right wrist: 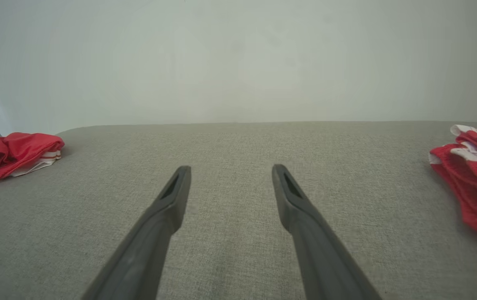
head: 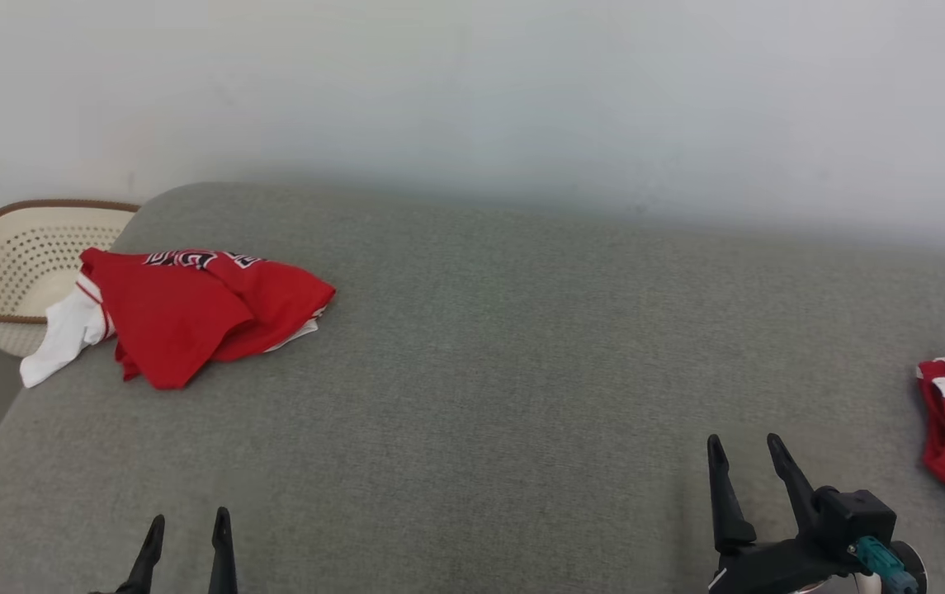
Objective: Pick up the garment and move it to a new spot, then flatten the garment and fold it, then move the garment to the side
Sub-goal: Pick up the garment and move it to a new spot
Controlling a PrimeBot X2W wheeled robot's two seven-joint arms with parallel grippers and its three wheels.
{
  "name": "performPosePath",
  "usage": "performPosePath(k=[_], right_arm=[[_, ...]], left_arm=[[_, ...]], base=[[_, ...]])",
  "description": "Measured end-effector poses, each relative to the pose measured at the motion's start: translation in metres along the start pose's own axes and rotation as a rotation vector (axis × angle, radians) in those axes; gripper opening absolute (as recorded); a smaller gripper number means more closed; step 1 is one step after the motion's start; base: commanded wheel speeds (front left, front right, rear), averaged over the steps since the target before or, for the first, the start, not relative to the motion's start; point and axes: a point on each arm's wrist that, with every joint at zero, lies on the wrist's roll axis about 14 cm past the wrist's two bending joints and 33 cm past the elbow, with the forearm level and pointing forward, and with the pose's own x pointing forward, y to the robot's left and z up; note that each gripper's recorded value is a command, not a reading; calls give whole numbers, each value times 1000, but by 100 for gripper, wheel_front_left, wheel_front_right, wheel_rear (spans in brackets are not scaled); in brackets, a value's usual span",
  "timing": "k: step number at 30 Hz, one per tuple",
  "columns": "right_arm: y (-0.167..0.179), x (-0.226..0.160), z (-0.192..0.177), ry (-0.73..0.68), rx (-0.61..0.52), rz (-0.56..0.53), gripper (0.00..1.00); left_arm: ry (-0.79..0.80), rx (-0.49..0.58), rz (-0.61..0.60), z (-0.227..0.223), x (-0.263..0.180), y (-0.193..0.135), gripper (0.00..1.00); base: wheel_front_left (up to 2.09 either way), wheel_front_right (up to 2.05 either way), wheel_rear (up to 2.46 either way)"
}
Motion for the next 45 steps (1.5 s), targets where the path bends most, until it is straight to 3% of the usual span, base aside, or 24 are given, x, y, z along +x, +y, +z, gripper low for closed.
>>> performPosePath(k=[12, 24, 33, 45], right_arm=[[71, 38, -9, 17, 22, 221, 100], [130, 60, -18, 30, 39, 400, 100], [120, 75, -28, 34, 22, 412, 100], [81, 100, -28, -5, -22, 363, 100]], left_arm=[[9, 34, 254, 3, -38, 81, 100], [35, 40, 413, 1, -72, 127, 100], [2, 0, 309, 10, -21, 120, 100], [18, 104, 153, 14, 80, 107, 100]], base=[[0, 0, 0], [0, 0, 0], [0, 0, 0], [0, 0, 0]])
